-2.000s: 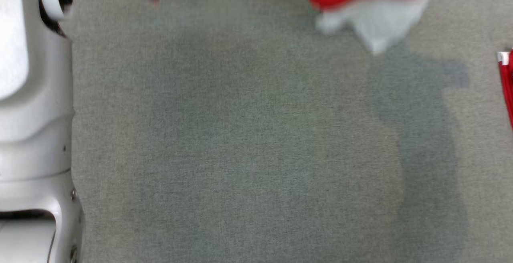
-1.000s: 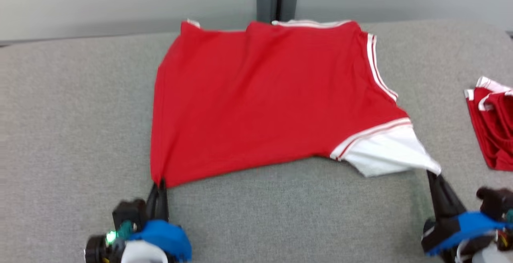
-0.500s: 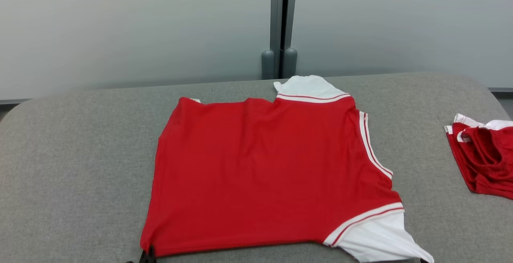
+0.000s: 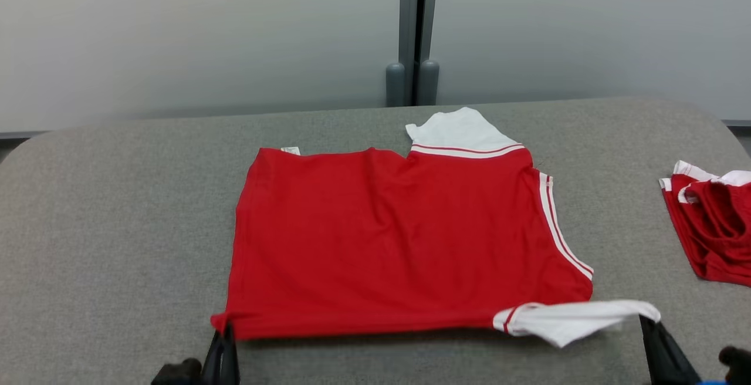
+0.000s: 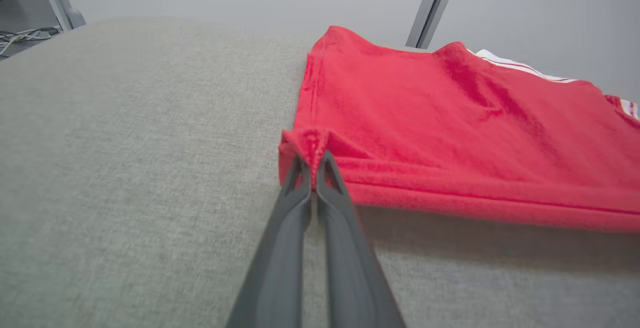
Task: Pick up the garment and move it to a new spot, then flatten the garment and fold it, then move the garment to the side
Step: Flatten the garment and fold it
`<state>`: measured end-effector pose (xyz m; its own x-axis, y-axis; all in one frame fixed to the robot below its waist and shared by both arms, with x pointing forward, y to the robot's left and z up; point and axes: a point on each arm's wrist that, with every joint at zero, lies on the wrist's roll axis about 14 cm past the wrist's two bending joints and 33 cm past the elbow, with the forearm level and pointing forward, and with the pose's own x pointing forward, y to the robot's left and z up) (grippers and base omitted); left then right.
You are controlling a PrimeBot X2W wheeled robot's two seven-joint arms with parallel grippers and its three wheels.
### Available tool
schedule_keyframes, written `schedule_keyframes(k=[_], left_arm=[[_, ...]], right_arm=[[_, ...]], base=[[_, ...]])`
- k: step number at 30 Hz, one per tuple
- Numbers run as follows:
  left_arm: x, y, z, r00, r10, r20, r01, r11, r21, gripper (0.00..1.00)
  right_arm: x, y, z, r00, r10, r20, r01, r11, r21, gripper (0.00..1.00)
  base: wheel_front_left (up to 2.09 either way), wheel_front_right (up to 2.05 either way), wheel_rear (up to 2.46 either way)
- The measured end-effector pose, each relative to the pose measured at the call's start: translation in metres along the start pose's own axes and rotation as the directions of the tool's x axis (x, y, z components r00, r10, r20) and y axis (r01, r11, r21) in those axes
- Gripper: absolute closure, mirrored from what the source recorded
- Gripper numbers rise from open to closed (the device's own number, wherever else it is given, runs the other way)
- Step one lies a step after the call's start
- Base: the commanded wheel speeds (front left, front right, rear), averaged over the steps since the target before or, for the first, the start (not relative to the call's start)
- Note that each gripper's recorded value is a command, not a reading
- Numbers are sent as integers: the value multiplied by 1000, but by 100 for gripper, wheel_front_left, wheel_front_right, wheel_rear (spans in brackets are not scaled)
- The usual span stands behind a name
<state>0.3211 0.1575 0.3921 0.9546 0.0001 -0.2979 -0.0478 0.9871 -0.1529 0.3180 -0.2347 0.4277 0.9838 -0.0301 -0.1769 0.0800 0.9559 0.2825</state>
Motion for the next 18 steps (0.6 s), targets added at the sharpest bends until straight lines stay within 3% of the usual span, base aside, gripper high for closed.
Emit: schedule_keyframes(k=[10, 18], left_arm=[[43, -17, 26, 998, -33, 46, 32, 999, 13, 100], [68, -22, 16, 999, -37, -8, 37, 999, 30, 100]], right_arm=[[76, 15, 32, 997, 46, 60, -43, 997, -62, 100], [110, 17, 26, 999, 36, 29, -34, 996, -85, 100]], base=[[0, 0, 0], [0, 0, 0]])
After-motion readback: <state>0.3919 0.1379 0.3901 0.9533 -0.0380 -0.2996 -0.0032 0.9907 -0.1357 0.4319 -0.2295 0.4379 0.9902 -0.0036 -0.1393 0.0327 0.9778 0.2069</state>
